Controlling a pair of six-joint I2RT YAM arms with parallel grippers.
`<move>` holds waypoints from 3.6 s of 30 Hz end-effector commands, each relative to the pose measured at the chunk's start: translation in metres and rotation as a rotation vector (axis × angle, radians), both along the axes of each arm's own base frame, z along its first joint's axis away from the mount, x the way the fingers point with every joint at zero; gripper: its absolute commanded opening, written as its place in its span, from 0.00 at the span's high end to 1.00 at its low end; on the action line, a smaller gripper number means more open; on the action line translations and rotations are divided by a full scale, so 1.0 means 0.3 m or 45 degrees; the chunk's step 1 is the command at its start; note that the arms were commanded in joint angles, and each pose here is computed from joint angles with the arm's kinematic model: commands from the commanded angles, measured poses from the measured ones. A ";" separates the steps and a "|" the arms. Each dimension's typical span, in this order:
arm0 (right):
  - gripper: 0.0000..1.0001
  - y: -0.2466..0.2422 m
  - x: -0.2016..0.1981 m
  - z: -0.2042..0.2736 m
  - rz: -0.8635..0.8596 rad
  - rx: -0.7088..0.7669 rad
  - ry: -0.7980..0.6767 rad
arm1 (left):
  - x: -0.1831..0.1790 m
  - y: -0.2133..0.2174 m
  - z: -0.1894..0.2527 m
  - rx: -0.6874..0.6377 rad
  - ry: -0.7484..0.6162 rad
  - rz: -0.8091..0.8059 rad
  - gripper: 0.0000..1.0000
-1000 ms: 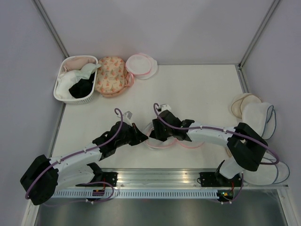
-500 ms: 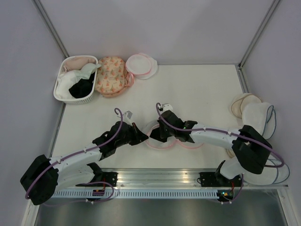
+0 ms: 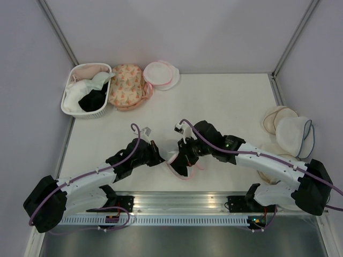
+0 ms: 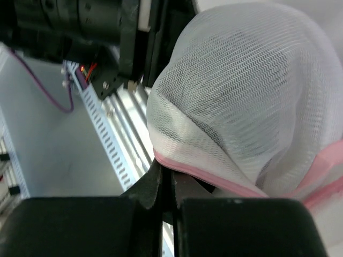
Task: Unzip the laundry bag and remove the bra
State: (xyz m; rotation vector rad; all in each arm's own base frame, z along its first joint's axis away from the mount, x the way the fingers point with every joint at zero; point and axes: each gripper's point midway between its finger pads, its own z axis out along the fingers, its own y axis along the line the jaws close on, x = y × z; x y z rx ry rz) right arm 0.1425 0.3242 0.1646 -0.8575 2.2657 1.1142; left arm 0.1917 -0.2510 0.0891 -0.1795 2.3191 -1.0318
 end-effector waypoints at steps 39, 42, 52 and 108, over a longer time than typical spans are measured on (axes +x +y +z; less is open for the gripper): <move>1.00 -0.140 0.136 0.633 -0.560 0.452 -0.629 | 0.029 0.017 0.193 -0.143 -0.200 0.041 0.43; 1.00 -0.125 0.145 0.603 -0.541 0.359 -0.608 | 0.037 0.032 0.318 -0.202 -0.391 0.031 0.14; 1.00 -0.113 0.104 0.586 -0.455 0.381 -0.573 | -0.100 0.066 0.671 -0.466 -0.965 -0.184 0.00; 0.02 -0.337 0.120 0.305 -0.713 -0.038 -0.456 | 1.197 0.885 0.543 0.647 -0.564 0.782 0.98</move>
